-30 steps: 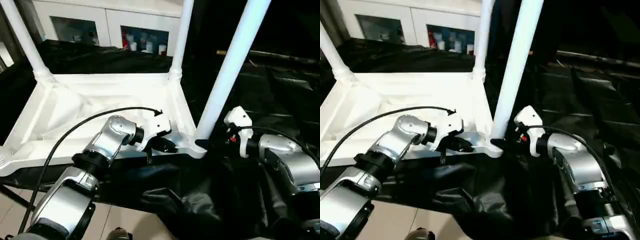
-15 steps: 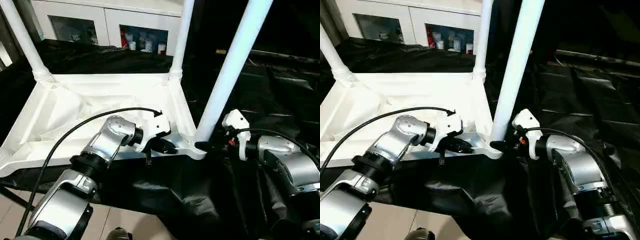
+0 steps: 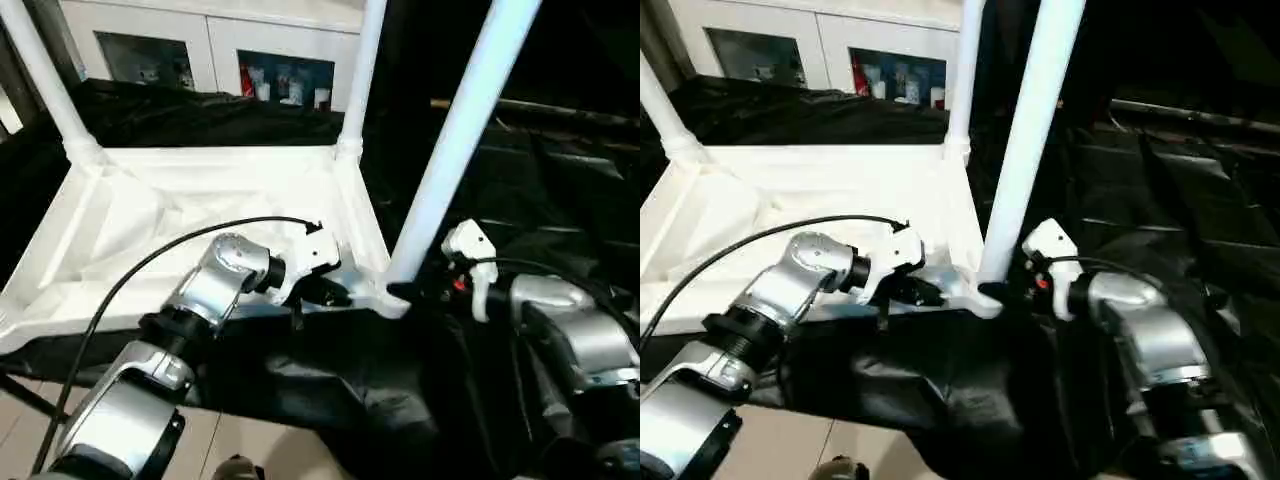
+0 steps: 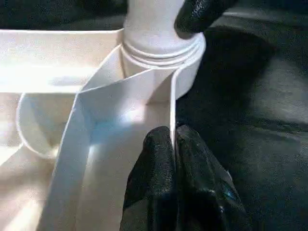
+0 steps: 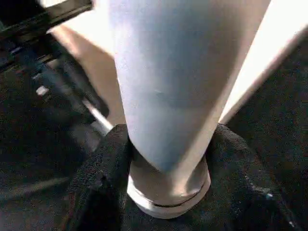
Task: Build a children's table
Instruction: Rotate leg to tighten
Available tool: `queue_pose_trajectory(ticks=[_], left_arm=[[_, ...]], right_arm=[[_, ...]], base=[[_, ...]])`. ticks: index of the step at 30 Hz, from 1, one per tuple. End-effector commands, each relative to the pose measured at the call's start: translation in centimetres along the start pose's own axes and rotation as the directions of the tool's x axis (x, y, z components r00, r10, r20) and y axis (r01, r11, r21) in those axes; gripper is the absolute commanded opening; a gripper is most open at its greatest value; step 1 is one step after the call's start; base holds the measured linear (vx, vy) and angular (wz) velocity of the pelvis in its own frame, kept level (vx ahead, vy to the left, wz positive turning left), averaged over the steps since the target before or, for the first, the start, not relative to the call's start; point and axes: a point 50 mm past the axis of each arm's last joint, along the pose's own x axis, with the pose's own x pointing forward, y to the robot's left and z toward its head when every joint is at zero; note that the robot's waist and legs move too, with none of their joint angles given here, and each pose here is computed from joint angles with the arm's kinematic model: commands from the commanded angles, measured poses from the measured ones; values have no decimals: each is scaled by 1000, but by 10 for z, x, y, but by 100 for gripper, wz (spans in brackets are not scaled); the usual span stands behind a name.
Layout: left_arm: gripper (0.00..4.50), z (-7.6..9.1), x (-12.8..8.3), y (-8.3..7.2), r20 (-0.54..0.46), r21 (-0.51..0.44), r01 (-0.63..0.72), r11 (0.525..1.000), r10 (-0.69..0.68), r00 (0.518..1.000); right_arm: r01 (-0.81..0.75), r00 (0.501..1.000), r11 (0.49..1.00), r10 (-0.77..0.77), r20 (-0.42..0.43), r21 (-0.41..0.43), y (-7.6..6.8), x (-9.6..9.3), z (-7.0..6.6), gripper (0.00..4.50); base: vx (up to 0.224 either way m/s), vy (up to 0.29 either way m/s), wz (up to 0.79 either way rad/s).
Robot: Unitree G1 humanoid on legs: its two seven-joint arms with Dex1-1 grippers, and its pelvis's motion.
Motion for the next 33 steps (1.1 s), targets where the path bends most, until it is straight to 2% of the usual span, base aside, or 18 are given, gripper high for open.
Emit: queue_pose_trajectory(ticks=[1,2,4,6,9,14,15,18,21,24,27,28,30,32,33], left_arm=[[0,20,6,11,50,-10,-124,992,124,991],[0,23,13,17,48,-62,-215,975,218,975],[0,31,29,20,38,-138,-335,932,343,939],[0,38,40,17,35,-146,-367,919,375,926],[0,44,46,14,49,-117,-353,928,361,931],[0,47,47,13,72,-72,-318,945,323,944],[0,47,47,13,72,-68,-317,946,322,944],[0,46,45,15,72,-58,-324,944,328,942],[0,45,44,17,78,-54,-325,944,328,941],[0,47,42,17,96,-38,-324,945,326,940],[0,51,39,19,149,-16,-336,942,334,931],[0,51,39,19,149,-16,-336,942,334,931],[45,51,37,20,175,-46,-320,946,323,930],[56,51,35,20,185,-43,-318,947,321,929],[62,55,28,23,238,-53,-323,945,326,915]], right_arm=[[118,992,992,-114,-60,55,-4,7,-15,195],[236,971,966,-229,-75,104,-7,17,-19,195],[428,904,877,-416,-101,218,-8,38,-22,194],[490,870,816,-482,-106,305,-3,54,-18,194],[466,880,825,-471,-68,320,4,66,-10,194],[454,881,836,-474,-13,308,4,69,-1,194],[455,880,835,-476,-9,309,4,69,-1,229],[461,866,828,-499,43,318,-4,62,6,271],[467,861,837,-504,70,286,-9,54,10,289],[425,881,876,-458,117,228,-11,38,16,311],[311,937,943,-325,129,117,-4,11,13,311],[311,937,943,-325,129,117,-4,11,13,311],[258,959,965,-262,104,52,1,-6,7,321],[244,964,969,-247,96,36,3,-13,5,321],[221,970,975,-222,102,21,7,-26,5,321]], base=[[0,0,0],[0,0,0],[0,0,0],[0,0,0],[0,0,0],[0,0,0],[0,0,0],[0,0,0],[0,0,0],[0,0,0],[0,0,0],[0,0,0],[0,0,0],[0,0,0],[0,0,0]])
